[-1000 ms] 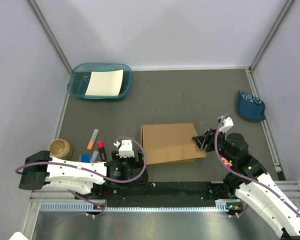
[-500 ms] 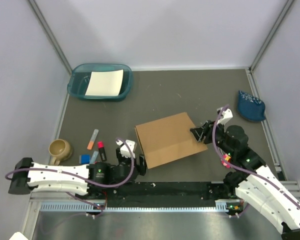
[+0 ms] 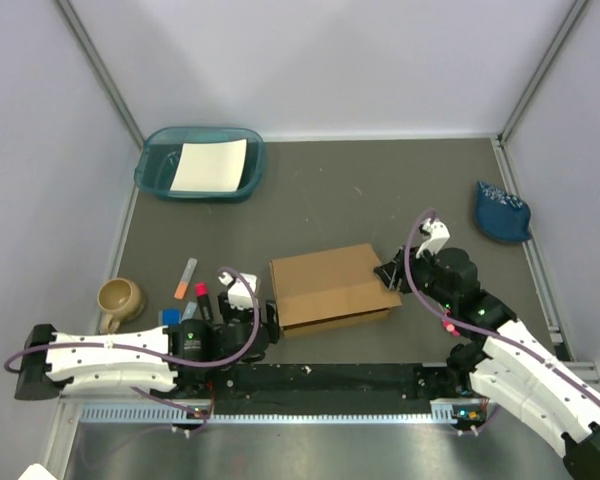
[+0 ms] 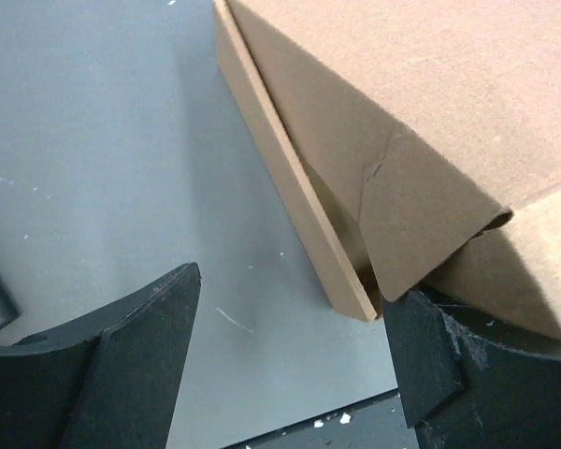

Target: Fold the paper box

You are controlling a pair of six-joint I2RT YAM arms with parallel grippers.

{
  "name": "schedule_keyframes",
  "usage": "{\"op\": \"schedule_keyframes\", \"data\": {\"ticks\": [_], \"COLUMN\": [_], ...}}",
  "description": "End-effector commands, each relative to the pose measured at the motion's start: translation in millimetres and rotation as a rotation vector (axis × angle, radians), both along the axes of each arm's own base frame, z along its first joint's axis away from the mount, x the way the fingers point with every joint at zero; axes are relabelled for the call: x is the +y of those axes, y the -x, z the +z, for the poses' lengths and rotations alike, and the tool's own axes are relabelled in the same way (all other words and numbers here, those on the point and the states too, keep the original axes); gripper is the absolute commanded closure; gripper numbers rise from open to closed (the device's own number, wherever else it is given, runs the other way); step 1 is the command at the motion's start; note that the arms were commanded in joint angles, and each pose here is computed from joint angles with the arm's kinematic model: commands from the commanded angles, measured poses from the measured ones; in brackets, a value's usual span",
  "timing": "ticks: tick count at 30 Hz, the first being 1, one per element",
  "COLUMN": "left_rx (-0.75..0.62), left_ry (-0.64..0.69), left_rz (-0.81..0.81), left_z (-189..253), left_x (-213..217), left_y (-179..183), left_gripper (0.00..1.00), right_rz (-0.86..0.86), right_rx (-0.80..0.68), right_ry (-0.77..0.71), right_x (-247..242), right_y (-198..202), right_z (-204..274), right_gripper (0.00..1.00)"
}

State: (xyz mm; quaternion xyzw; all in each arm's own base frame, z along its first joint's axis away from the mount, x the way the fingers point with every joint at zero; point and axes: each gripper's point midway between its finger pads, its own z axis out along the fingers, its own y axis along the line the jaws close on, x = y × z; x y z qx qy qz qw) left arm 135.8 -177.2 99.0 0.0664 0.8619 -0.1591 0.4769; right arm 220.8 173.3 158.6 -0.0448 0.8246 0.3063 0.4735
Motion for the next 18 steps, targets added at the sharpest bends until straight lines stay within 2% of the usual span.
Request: {"op": "schedule_keyframes", "data": {"ticks": [1,5,11,13,16,18], "left_rx": [0.022,0.026,-0.044,-0.085,-0.143,-0.174], "left_ry": [0.015,0.013,0.037,0.079,0.194,0.239], "left_rz": [0.065,0.022,-0.241,-0.235,-0.136,-0.068], "left_z": [18.7,40.1,97.7,119.7,143.6,140.9], "left_x": [5.4,6.2,-17.3,-11.0,7.1,15.5], "left_y": [-2.7,1.2,14.1,11.4,1.3,-6.2], "left_gripper": [0.19,0.21,0.22,0.22,0.20,0.18], "right_rz": [-0.016,-0.038,-0.040,-0.038,-0.037,-0.037], "right_rx": [-0.003,0.023,0.065,0.073,0.094,0.108], "right_ry": [0.031,0.070,0.096,0.103,0.118,0.122], "right_x": [-3.0,-8.6,-8.8,-8.8,-9.9,-10.2], "right_y": [-1.9,-3.2,-3.7,-3.3,-1.4,-0.1], "right_z": [-5.5,-16.7,-31.4,-36.8,-47.5,-52.9], "right_gripper": [0.50,0.51,0.51,0.51,0.52,0.52]}}
